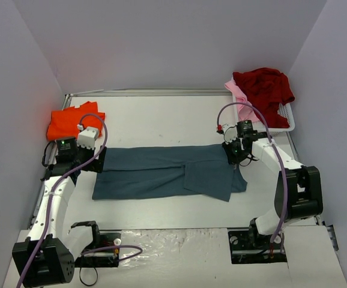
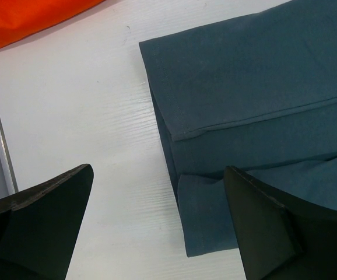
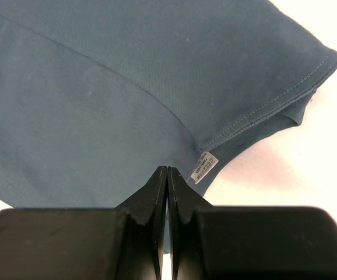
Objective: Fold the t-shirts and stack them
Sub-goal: Rotate the tshirt 90 degrees
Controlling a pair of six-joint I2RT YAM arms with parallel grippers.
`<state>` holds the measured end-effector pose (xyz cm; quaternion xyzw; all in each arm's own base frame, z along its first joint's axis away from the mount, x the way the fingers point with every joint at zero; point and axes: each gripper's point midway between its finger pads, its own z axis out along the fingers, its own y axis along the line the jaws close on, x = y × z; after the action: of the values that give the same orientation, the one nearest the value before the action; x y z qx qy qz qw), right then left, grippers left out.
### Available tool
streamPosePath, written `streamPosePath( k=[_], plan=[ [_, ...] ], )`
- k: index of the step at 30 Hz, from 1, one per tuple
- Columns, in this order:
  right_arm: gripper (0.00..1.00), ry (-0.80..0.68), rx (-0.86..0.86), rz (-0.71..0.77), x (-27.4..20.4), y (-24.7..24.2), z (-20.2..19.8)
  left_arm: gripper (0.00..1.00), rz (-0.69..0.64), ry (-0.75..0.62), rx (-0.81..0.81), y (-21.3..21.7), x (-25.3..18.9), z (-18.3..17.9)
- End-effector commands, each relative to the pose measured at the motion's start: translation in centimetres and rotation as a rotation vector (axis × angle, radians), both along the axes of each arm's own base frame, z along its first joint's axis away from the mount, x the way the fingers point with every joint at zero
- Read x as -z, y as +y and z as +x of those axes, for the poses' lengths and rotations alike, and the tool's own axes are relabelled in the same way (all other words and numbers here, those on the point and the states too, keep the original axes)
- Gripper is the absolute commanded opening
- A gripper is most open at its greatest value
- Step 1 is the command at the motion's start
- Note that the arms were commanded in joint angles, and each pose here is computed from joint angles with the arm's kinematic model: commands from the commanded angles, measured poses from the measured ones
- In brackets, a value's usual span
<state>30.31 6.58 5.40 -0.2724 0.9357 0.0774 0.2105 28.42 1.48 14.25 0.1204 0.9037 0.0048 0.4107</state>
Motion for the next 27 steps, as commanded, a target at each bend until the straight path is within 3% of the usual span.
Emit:
streamPosePath(
  k=[1,15,27],
  plan=[
    [0.0,0.013,-0.015,-0.029,-0.4,-0.2,0.0,0.94,0.006,-0.049,0.007,0.1,-2.2,0.7],
    [0.0,0.184,-0.032,-0.056,2.8,-0.4,-1.2,0.94,0.003,-0.029,0.007,0.1,-1.8,0.7],
    [0.0,0.23,-0.041,-0.118,4.6,-0.6,4.2,0.94,0.022,-0.028,-0.022,0.7,-1.8,1.0]
  ],
)
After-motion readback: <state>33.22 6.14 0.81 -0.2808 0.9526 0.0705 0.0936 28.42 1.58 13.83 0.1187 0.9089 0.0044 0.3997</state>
